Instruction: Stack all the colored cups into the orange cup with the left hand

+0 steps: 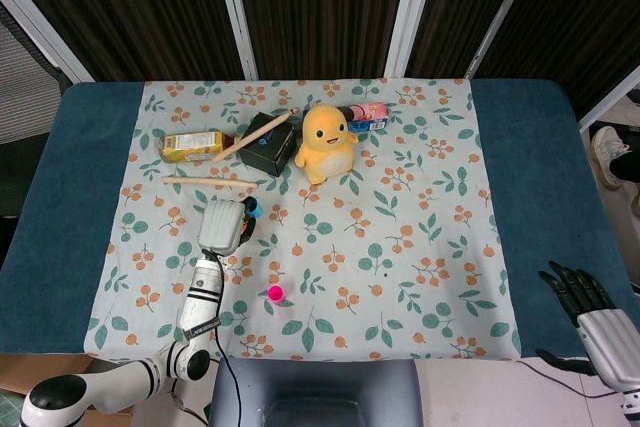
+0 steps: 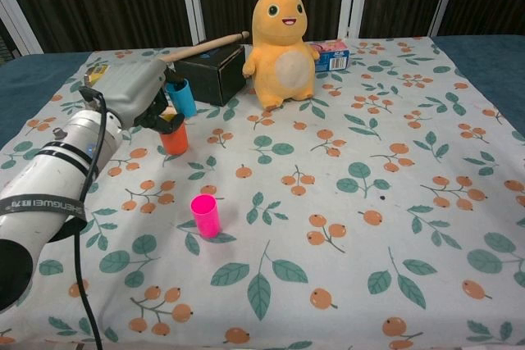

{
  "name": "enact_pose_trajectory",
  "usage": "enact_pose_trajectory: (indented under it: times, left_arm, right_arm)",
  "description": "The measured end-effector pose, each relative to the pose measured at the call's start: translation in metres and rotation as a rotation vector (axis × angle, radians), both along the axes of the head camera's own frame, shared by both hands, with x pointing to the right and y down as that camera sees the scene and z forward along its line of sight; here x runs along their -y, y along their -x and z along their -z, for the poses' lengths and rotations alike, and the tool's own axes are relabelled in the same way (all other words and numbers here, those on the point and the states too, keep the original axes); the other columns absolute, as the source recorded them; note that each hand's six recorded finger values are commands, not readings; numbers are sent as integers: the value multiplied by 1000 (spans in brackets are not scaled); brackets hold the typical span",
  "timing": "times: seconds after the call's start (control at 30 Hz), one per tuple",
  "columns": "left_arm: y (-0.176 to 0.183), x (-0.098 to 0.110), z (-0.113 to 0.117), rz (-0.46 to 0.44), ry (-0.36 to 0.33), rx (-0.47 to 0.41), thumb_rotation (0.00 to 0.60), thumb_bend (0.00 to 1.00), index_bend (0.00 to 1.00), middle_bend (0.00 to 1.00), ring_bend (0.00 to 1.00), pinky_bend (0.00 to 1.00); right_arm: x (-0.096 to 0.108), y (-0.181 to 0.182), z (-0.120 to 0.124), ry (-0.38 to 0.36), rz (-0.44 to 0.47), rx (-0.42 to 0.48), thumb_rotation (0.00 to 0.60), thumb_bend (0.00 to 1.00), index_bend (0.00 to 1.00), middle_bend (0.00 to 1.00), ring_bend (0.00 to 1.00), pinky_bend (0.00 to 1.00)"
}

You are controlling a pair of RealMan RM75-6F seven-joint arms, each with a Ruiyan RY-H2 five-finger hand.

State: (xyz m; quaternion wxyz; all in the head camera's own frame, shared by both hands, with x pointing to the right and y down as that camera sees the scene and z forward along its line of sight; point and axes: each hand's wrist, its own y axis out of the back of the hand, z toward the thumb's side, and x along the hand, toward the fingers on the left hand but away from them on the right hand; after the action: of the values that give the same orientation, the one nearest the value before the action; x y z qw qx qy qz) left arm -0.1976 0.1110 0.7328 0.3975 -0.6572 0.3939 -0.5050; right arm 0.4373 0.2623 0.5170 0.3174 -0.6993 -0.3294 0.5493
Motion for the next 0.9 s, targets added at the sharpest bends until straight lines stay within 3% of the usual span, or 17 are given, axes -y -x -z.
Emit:
enact_pose_trajectory:
  times: [0.7, 0.8, 0.9]
  left_arm:
    - [25, -5, -5, -15, 23, 49, 600, 548, 751, 1000, 1000, 1000]
    - [23, -8, -5, -27, 27, 52, 600, 530, 701, 1000, 1000, 1000]
    - [22, -9, -7, -35, 37, 60, 600, 491, 564, 1000, 1000, 1000]
  right_arm:
    - [-2, 2, -3, 12, 9, -7, 600, 118, 0, 0, 0, 0]
    - [-2, 2, -3, 12, 8, -6, 600, 118, 0, 0, 0, 0]
    - [-2, 2, -3, 13, 9, -4, 600, 118, 0, 0, 0, 0]
